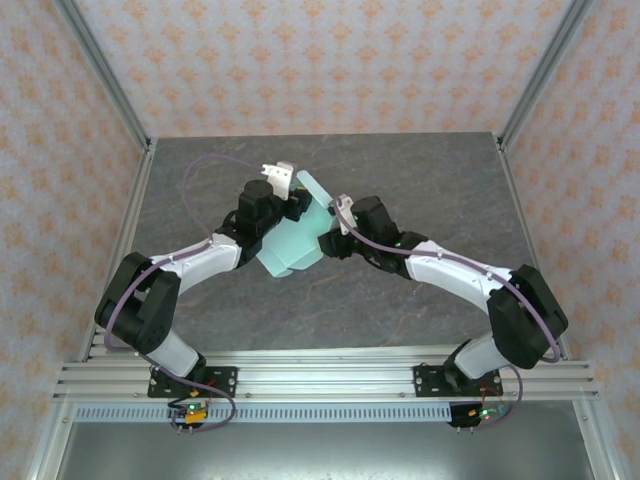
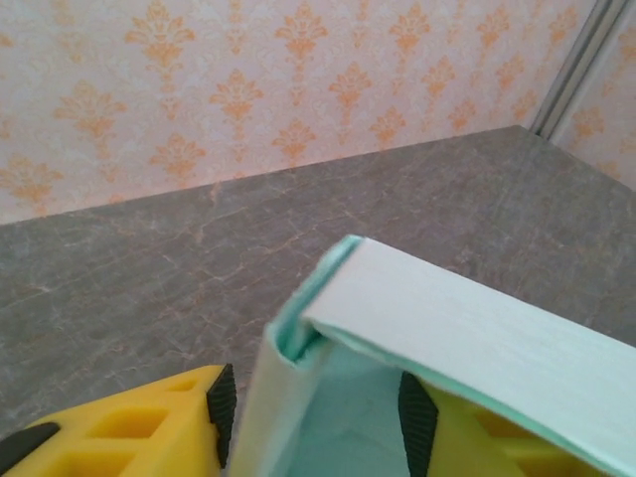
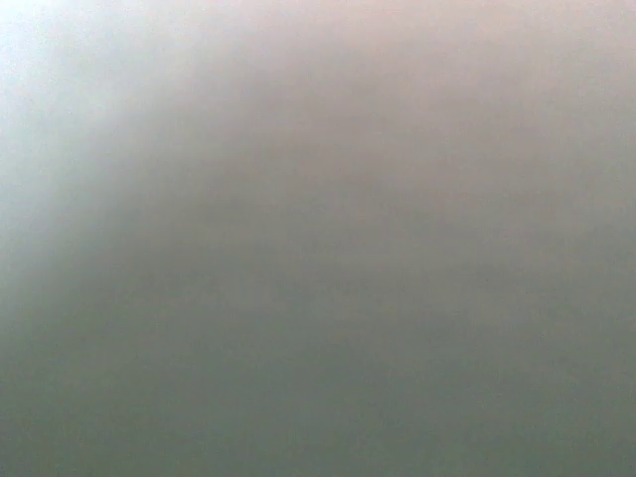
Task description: Fold the paper box
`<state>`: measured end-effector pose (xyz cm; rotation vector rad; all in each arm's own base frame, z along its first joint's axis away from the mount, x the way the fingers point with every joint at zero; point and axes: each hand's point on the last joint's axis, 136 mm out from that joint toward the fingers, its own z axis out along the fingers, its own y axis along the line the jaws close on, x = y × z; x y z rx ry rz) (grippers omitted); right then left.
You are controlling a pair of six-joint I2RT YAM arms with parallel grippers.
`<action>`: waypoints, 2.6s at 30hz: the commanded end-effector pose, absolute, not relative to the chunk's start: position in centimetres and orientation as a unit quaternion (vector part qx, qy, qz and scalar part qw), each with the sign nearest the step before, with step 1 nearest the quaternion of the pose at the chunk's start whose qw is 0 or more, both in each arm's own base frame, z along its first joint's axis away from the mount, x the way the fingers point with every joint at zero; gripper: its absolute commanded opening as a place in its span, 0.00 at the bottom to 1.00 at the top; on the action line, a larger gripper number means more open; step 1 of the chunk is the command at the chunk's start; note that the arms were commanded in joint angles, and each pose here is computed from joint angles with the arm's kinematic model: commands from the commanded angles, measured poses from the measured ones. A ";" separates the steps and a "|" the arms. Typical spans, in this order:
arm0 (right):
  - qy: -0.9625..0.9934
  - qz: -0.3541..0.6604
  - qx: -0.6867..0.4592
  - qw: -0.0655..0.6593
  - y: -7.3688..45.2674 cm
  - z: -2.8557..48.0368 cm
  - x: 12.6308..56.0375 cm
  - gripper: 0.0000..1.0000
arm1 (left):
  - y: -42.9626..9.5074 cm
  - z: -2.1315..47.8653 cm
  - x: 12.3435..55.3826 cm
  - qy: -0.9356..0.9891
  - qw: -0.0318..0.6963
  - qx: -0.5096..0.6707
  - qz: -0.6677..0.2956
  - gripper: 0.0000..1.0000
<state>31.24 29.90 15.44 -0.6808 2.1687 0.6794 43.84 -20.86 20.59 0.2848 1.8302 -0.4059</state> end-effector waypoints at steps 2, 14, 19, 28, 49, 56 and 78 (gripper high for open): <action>0.843 0.313 -0.234 0.370 30.5 14.9 31.5 0.37 | -20.7 24.2 42.7 0.769 0.588 0.072 -0.242 0.63; 0.855 0.310 -0.146 0.390 28.9 13.7 33.6 0.38 | -19.8 29.4 38.4 0.752 0.574 0.046 -0.320 1.00; 0.848 0.363 -0.051 0.383 28.8 13.9 34.0 0.39 | -13.2 27.2 38.5 0.799 0.549 -0.125 -0.212 1.00; 0.840 0.369 0.026 0.396 27.7 13.8 35.0 0.42 | -11.9 20.2 35.2 0.880 0.383 -0.192 -0.204 1.00; 0.826 0.410 0.004 0.387 30.6 13.9 34.9 0.44 | -17.4 17.7 37.5 0.899 0.300 -0.125 -0.294 0.45; 0.822 0.438 -0.022 0.363 32.3 14.5 34.1 0.66 | -18.1 19.2 37.8 0.909 0.303 -0.053 -0.280 0.05; 0.867 0.150 -0.310 0.360 22.8 14.3 34.1 0.69 | -18.8 16.4 34.3 0.948 0.147 0.269 -0.087 0.10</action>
